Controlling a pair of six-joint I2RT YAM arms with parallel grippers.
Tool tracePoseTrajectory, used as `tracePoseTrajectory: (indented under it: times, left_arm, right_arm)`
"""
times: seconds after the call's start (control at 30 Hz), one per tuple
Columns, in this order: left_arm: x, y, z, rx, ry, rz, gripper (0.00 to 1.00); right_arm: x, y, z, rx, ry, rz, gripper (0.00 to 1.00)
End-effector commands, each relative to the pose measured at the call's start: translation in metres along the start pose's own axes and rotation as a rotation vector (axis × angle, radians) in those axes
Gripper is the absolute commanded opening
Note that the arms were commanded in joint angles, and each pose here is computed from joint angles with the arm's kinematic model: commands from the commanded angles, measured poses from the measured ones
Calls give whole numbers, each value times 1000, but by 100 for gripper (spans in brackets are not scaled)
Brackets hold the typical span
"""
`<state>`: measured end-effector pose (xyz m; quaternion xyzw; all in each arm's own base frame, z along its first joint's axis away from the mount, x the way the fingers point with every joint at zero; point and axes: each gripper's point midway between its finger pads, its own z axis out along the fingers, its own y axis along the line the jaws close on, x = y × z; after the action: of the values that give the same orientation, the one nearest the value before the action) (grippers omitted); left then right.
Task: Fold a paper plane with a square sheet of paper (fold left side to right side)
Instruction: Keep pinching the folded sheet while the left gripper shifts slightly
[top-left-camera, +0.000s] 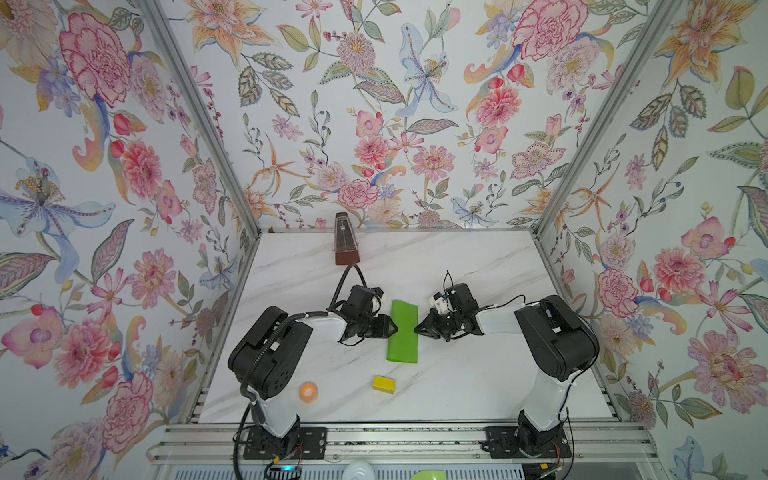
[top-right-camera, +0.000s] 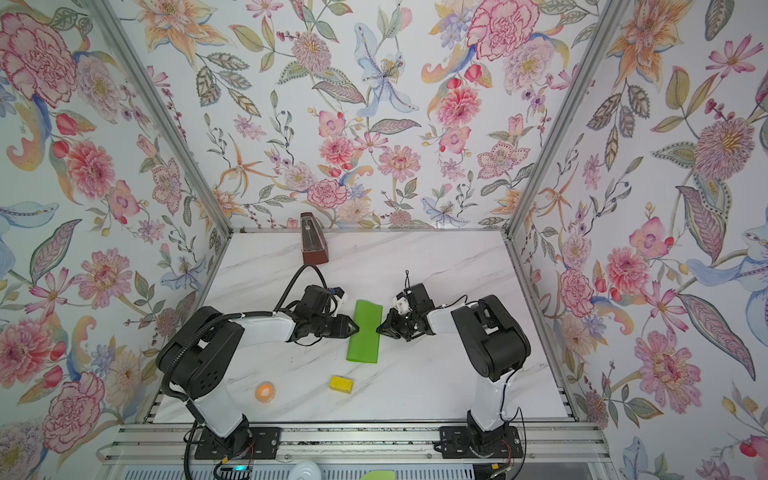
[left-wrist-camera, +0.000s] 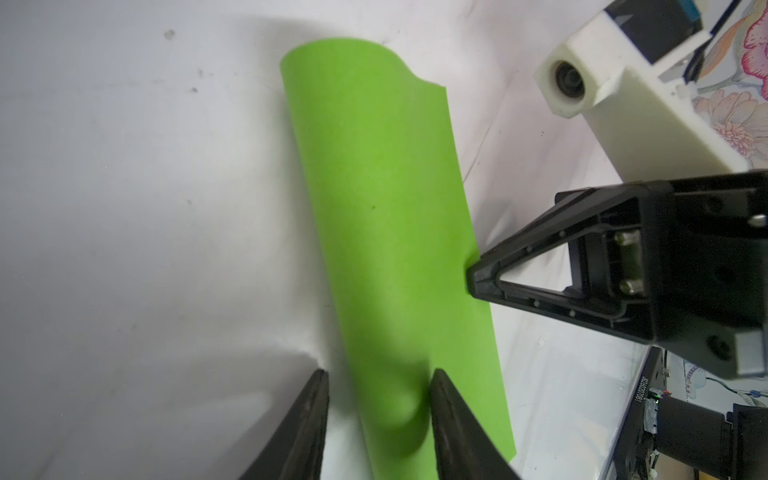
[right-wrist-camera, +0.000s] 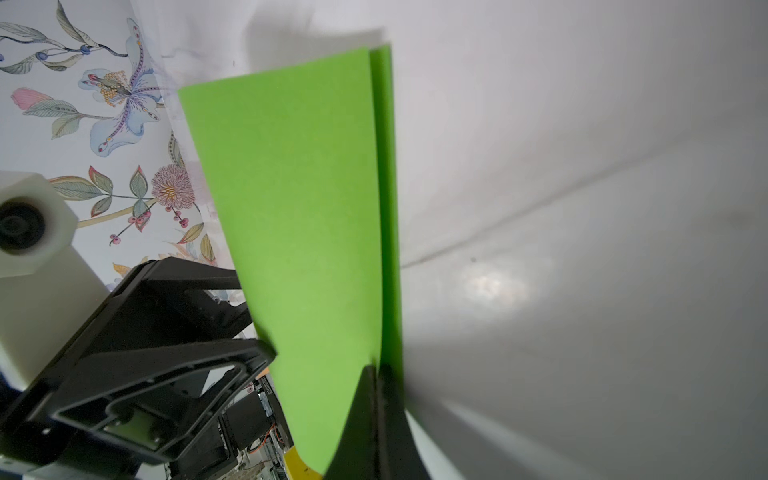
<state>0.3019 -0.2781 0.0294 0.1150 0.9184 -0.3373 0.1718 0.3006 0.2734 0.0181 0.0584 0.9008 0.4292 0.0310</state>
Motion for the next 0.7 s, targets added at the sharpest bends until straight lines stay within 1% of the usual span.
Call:
tracePoseTrajectory:
  times: [0.0,0.2,0.4,0.5,0.67]
  left_arm:
    - [5,-1,0,1,16,-2,43]
    - [-1,-2,-7,-17,-8,9,42]
    - [-25,-13,-37,-61,-92,57,41]
    - [-32,-23,-46,-43,-109,78,41]
    - [-31,-42,-43,17,-91,98,40]
  right_arm:
    - [5,-18,6,43,9,21,0]
    - [7,-22,6,53,10,29,0]
    - [8,-23,6,49,10,31,0]
    - [8,-25,7,41,12,35,0]
    - [9,-27,9,27,20,48,0]
